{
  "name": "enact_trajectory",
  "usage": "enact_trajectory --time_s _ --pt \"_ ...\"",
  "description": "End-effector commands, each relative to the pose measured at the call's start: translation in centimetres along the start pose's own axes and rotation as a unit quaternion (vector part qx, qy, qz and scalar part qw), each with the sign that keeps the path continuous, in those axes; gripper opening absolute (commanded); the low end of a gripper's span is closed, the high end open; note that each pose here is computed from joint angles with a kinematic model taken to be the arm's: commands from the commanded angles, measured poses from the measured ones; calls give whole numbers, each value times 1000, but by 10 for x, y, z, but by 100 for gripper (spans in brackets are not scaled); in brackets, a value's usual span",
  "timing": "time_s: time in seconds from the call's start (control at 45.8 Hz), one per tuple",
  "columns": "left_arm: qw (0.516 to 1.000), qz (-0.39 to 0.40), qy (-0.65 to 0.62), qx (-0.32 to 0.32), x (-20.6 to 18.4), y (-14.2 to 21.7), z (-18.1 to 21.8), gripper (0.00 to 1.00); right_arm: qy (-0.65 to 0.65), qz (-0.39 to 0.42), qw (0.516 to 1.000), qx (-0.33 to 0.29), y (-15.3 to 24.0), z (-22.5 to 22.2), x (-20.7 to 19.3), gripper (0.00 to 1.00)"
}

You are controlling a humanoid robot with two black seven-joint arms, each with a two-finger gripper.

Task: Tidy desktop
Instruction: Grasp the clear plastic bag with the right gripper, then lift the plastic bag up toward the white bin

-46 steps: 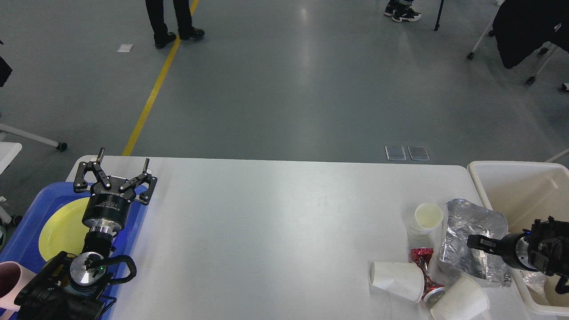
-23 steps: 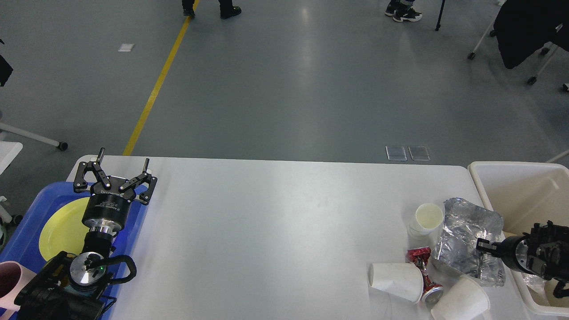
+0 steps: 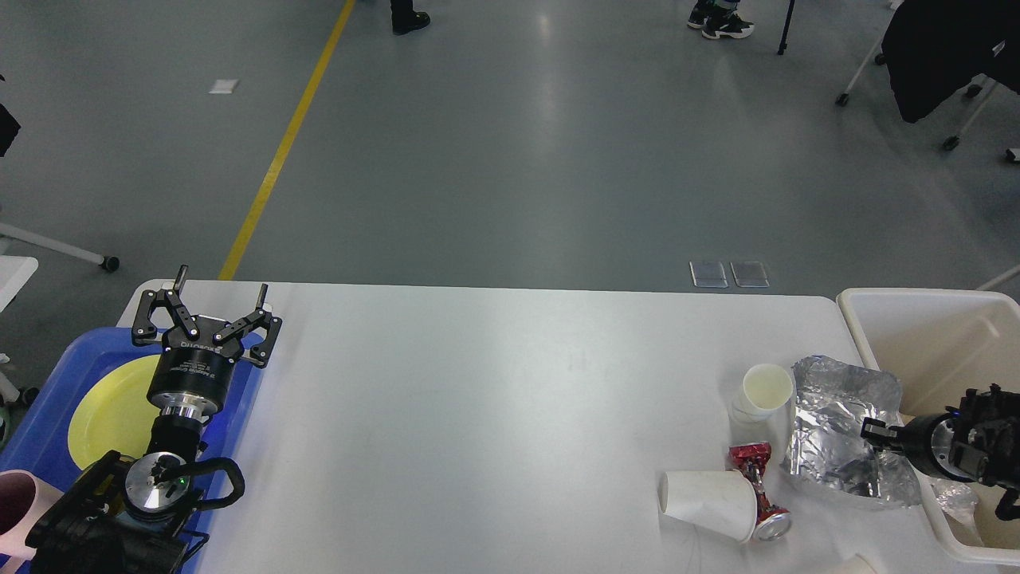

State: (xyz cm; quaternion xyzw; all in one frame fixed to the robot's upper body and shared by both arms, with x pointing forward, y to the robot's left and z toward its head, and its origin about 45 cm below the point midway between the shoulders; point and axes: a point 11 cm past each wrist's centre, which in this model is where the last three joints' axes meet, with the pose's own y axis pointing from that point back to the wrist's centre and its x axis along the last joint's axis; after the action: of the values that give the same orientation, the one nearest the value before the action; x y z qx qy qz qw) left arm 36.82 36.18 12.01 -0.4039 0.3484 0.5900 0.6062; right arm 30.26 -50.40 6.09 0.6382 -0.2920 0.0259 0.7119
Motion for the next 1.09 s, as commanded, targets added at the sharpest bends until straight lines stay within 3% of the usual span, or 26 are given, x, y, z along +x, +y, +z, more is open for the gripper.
enact_trajectory --time_s 0.0,0.35,0.656,0.852,1.071 --pt "1000 0 0 0 0 0 0 96 -29 8 1000 -5 14 5 22 0" --pt "1000 0 0 0 0 0 0 96 -90 19 996 -6 61 2 90 0" --pt "1000 -1 0 0 -1 0 0 96 -127 -1 992 0 108 -29 146 0" --pt "1000 0 0 0 0 0 0 96 -108 -10 994 29 172 -77 189 0" --pt "1000 -1 0 0 0 0 0 96 -48 -34 996 62 251 -127 199 0"
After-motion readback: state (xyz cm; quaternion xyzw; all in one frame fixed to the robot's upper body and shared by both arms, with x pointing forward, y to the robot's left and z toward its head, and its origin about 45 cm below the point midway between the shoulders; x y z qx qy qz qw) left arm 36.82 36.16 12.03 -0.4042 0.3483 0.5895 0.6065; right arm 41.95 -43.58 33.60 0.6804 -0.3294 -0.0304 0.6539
